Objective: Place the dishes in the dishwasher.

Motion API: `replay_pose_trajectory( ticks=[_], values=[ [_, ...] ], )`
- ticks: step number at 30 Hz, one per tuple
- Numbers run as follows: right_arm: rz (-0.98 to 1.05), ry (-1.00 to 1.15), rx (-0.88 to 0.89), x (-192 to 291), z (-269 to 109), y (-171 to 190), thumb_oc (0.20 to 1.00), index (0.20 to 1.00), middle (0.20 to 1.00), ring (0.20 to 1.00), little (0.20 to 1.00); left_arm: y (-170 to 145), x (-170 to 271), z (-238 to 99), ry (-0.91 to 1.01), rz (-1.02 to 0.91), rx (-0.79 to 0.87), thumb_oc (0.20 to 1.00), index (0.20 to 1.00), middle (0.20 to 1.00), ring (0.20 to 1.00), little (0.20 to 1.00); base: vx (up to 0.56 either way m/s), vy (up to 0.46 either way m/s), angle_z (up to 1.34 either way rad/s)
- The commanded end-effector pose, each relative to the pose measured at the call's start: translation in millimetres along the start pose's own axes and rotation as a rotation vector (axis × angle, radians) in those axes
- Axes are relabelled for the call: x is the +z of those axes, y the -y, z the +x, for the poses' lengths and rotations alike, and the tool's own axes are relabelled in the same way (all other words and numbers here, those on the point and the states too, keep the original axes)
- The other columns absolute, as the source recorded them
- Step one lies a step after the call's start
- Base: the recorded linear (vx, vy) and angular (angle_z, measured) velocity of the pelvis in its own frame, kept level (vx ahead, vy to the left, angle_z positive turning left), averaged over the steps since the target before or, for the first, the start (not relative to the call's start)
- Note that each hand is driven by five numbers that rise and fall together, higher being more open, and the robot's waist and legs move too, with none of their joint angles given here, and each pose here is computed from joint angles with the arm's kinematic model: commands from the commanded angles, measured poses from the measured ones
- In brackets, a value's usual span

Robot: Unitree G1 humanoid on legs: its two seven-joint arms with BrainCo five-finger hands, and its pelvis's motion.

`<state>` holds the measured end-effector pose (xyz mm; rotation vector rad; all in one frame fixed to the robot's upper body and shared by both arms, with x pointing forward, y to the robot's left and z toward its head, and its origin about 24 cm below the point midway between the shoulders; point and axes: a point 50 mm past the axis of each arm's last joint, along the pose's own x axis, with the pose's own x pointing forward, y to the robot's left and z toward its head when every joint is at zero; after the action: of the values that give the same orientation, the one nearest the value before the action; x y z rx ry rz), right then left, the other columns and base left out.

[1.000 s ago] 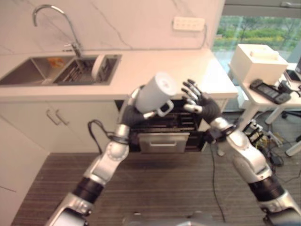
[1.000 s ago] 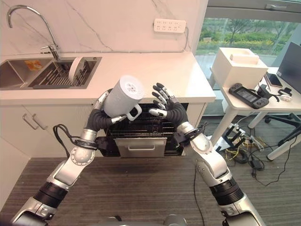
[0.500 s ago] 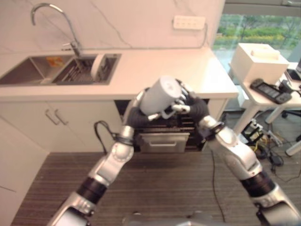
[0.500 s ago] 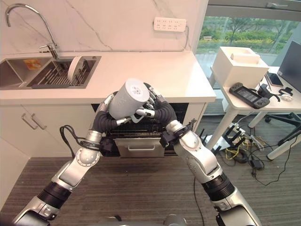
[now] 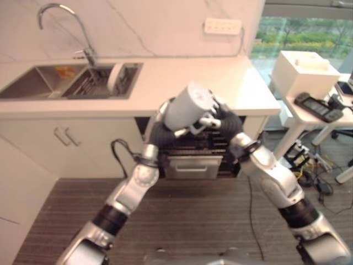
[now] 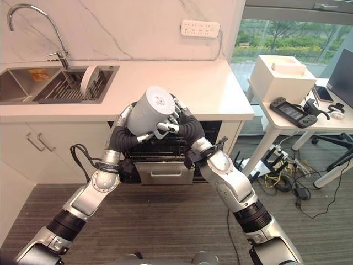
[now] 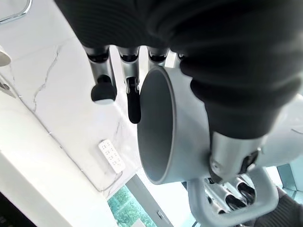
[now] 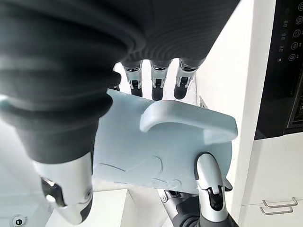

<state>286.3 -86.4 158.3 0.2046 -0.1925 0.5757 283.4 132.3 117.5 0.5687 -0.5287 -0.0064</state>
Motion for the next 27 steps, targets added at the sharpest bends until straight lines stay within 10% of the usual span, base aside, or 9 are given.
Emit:
replay_pose_trajectory(
  ticks=[1, 27],
  values=[
    [0.054, 0.147, 0.109, 31.8, 14.6, -25.6, 1.000, 1.000, 1.000, 1.000, 1.000, -3.6, 40.1, 26.6, 0.217, -0.022, 0.024, 0.200, 0.200, 0.200, 0.200, 0.200, 0.00, 0.000, 0.00],
    [0.037, 0.200, 0.065, 41.7, 15.9, -25.7, 1.000, 1.000, 1.000, 1.000, 1.000, 1.1, 50.2, 19.7, 0.267, -0.004, -0.053, 0.200, 0.200, 0.200, 0.200, 0.200, 0.00, 0.000, 0.00]
  ],
)
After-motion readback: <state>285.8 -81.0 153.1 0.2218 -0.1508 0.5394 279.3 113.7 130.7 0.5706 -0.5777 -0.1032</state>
